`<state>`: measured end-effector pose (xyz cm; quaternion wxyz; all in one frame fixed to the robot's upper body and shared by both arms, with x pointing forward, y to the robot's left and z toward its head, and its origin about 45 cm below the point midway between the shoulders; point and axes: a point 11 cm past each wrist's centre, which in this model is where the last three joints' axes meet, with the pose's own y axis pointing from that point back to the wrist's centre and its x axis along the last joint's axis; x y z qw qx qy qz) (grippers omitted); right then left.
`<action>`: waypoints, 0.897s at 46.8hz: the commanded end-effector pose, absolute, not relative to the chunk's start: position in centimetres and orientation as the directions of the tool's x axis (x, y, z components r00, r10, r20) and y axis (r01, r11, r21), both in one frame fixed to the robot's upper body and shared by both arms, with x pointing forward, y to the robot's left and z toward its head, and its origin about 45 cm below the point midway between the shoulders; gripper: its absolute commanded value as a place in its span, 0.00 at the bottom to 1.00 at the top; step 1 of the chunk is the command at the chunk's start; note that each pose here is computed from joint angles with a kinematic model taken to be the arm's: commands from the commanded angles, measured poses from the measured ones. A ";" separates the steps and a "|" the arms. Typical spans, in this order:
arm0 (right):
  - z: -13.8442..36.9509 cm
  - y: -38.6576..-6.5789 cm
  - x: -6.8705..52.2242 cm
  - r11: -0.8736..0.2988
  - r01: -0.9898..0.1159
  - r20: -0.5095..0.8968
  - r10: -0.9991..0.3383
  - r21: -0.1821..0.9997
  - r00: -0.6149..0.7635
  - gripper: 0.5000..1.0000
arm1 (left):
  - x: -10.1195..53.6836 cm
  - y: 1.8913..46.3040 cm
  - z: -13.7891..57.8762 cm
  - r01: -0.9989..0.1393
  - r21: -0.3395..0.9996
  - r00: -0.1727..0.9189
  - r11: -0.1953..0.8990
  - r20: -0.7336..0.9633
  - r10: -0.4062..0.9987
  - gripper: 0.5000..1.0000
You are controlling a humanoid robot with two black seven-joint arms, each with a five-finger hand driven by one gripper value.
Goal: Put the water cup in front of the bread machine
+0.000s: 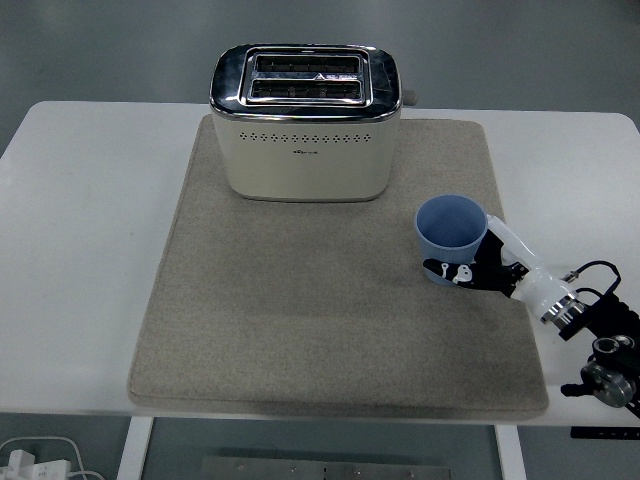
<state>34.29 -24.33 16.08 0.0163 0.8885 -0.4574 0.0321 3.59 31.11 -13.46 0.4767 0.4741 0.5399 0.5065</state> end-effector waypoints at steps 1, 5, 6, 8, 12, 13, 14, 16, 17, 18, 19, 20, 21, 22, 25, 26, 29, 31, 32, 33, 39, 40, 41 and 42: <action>16.2 -23.3 34.4 -0.587 -0.809 0.059 -0.808 -0.015 0.586 0.00 | 3.6 31.1 -13.5 0.029 0.999 -0.096 0.037 -0.034 0.995 1.00; 16.6 -22.1 34.7 -0.599 -0.800 0.051 -0.800 -0.038 0.597 0.00 | 3.6 31.1 -13.5 0.029 0.999 -0.096 0.037 -0.034 0.995 1.00; 16.8 -21.8 34.9 -0.602 -0.797 0.052 -0.798 -0.043 0.600 0.00 | 3.6 31.1 -13.5 0.029 0.999 -0.096 0.038 -0.035 0.995 1.00; 17.1 -21.5 35.1 -0.605 -0.795 0.053 -0.797 -0.052 0.602 0.00 | 3.6 31.1 -13.5 0.029 0.999 -0.096 0.037 -0.034 0.995 1.00; 17.2 -20.6 35.1 -0.612 -0.788 0.045 -0.791 -0.061 0.610 0.00 | 3.6 31.1 -13.5 0.029 0.999 -0.096 0.038 -0.035 0.995 1.00; 17.3 -20.2 35.2 -0.615 -0.786 0.045 -0.788 -0.066 0.613 0.00 | 3.6 31.1 -13.5 0.029 0.999 -0.096 0.038 -0.035 0.995 1.00; 17.3 -20.0 35.2 -0.617 -0.784 0.044 -0.787 -0.069 0.615 0.00 | 3.6 31.1 -13.5 0.029 0.999 -0.096 0.037 -0.034 0.995 1.00; 17.4 -19.5 35.3 -0.621 -0.780 0.045 -0.784 -0.074 0.619 0.00 | 3.6 31.1 -13.5 0.029 0.999 -0.096 0.037 -0.034 0.995 1.00; 17.4 -19.3 35.4 -0.622 -0.779 0.046 -0.783 -0.073 0.621 0.00 | 3.6 31.1 -13.5 0.029 0.999 -0.096 0.038 -0.035 0.995 1.00; 17.3 -19.0 35.4 -0.626 -0.777 0.047 -0.780 -0.071 0.624 0.00 | 3.6 31.1 -13.5 0.029 0.999 -0.096 0.037 -0.034 0.995 1.00; 17.2 -18.8 35.4 -0.629 -0.774 0.050 -0.778 -0.070 0.627 0.00 | 3.6 31.1 -13.5 0.029 0.999 -0.096 0.037 -0.034 0.995 1.00; 17.2 -18.5 35.5 -0.634 -0.771 0.054 -0.774 -0.068 0.631 0.00 | 3.6 31.1 -13.5 0.029 0.999 -0.096 0.037 -0.034 0.995 1.00; 17.0 -18.5 35.6 -0.633 -0.772 0.060 -0.774 -0.062 0.630 0.00 | 3.6 31.1 -13.5 0.029 0.999 -0.096 0.037 -0.034 0.995 1.00; 16.9 -18.3 35.6 -0.636 -0.770 0.065 -0.772 -0.058 0.633 0.00 | 3.6 31.1 -13.5 0.029 0.999 -0.096 0.038 -0.035 0.995 1.00; 16.6 -17.4 35.6 -0.645 -0.762 0.069 -0.764 -0.053 0.642 0.00 | 3.6 31.1 -13.5 0.029 0.999 -0.096 0.038 -0.035 0.995 1.00; 16.6 -17.1 35.6 -0.649 -0.759 0.068 -0.761 -0.054 0.646 0.00 | 3.6 31.1 -13.5 0.029 0.999 -0.096 0.037 -0.034 0.995 1.00; 16.8 -16.1 35.8 -0.658 -0.750 0.069 -0.753 -0.063 0.655 0.00 | 3.6 31.1 -13.5 0.029 0.999 -0.096 0.038 -0.035 0.995 1.00; 17.0 -15.5 35.9 -0.659 -0.749 0.068 -0.752 -0.071 0.655 0.00 | 3.6 31.1 -13.5 0.029 0.999 -0.096 0.038 -0.035 0.995 1.00; 17.1 -15.3 36.0 -0.661 -0.747 0.068 -0.750 -0.073 0.658 0.00 | 3.6 31.1 -13.5 0.029 0.999 -0.096 0.040 -0.037 0.995 1.00; 17.2 -14.9 36.1 -0.664 -0.744 0.069 -0.748 -0.076 0.661 0.00 | 3.6 31.1 -13.5 0.029 0.999 -0.094 0.040 -0.037 0.995 1.00; 17.6 -13.4 36.5 -0.675 -0.735 0.082 -0.738 -0.067 0.670 0.00 | 3.6 31.1 -13.5 0.030 0.999 -0.093 0.039 -0.036 0.995 1.00; 17.6 -13.2 36.6 -0.675 -0.735 0.084 -0.738 -0.067 0.670 0.00 | 3.6 31.1 -13.5 0.030 0.999 -0.093 0.039 -0.036 0.995 1.00; 17.7 -13.0 36.7 -0.678 -0.732 0.086 -0.735 -0.070 0.672 0.00 | 3.6 31.1 -13.5 0.030 0.999 -0.093 0.039 -0.036 0.995 1.00; 17.8 -12.7 36.7 -0.681 -0.729 0.087 -0.732 -0.072 0.676 0.00 | 3.6 31.1 -13.5 0.030 0.999 -0.093 0.039 -0.036 0.995 1.00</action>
